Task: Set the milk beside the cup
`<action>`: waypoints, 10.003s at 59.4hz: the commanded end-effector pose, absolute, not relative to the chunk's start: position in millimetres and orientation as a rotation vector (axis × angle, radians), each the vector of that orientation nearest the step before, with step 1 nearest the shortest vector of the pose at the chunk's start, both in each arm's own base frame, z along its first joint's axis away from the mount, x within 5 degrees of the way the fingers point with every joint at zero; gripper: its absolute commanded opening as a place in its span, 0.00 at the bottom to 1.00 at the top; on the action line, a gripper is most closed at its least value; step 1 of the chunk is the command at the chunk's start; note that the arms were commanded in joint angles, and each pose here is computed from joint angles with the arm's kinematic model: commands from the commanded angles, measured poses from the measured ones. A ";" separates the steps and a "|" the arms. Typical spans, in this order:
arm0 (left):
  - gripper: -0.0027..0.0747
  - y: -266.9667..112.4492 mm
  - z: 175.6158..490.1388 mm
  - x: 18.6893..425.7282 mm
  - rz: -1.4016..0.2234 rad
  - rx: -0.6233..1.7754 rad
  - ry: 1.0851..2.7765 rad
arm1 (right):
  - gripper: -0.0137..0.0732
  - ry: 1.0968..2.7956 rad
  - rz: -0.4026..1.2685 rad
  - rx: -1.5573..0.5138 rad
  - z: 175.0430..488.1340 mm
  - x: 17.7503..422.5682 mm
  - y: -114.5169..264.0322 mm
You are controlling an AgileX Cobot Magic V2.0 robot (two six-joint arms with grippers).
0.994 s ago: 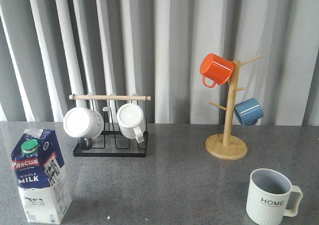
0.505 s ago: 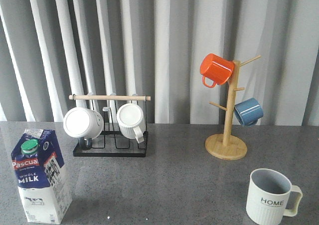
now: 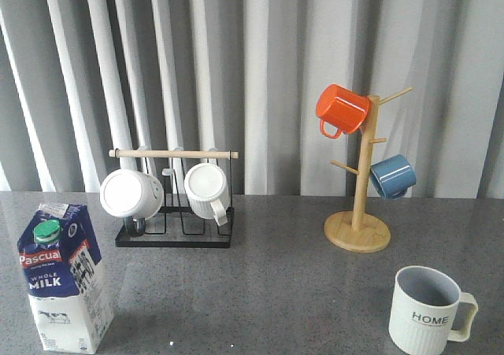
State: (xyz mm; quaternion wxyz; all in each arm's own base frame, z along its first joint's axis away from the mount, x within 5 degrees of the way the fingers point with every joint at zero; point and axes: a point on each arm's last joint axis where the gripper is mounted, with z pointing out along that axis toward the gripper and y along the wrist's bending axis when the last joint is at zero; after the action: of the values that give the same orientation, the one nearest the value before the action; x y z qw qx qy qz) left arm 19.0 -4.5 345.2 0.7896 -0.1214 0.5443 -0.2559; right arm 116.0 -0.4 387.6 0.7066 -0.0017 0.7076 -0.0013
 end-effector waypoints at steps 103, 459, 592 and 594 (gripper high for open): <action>0.75 -12.5 424.9 92.2 -0.296 -0.059 1.418 | 0.76 2.225 -0.176 -0.017 240.4 300.3 -33.7; 0.70 -31.3 393.4 375.5 -0.200 0.097 2.589 | 0.15 2.033 0.101 -0.398 267.0 75.5 21.1; 0.08 -193.1 406.1 390.8 -0.629 0.489 2.431 | 0.15 2.036 0.102 -0.397 266.8 75.4 21.2; 0.08 -193.4 405.5 391.2 -0.630 0.489 2.433 | 0.15 2.036 0.102 -0.397 266.8 75.4 21.2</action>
State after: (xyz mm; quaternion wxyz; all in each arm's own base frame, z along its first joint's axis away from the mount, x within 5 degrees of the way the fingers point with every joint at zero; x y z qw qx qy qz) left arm 403.8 -194.1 374.7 0.2472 0.1842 0.9272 -0.2128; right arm 71.8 19.2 253.4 0.4723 -0.1618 0.8657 0.0375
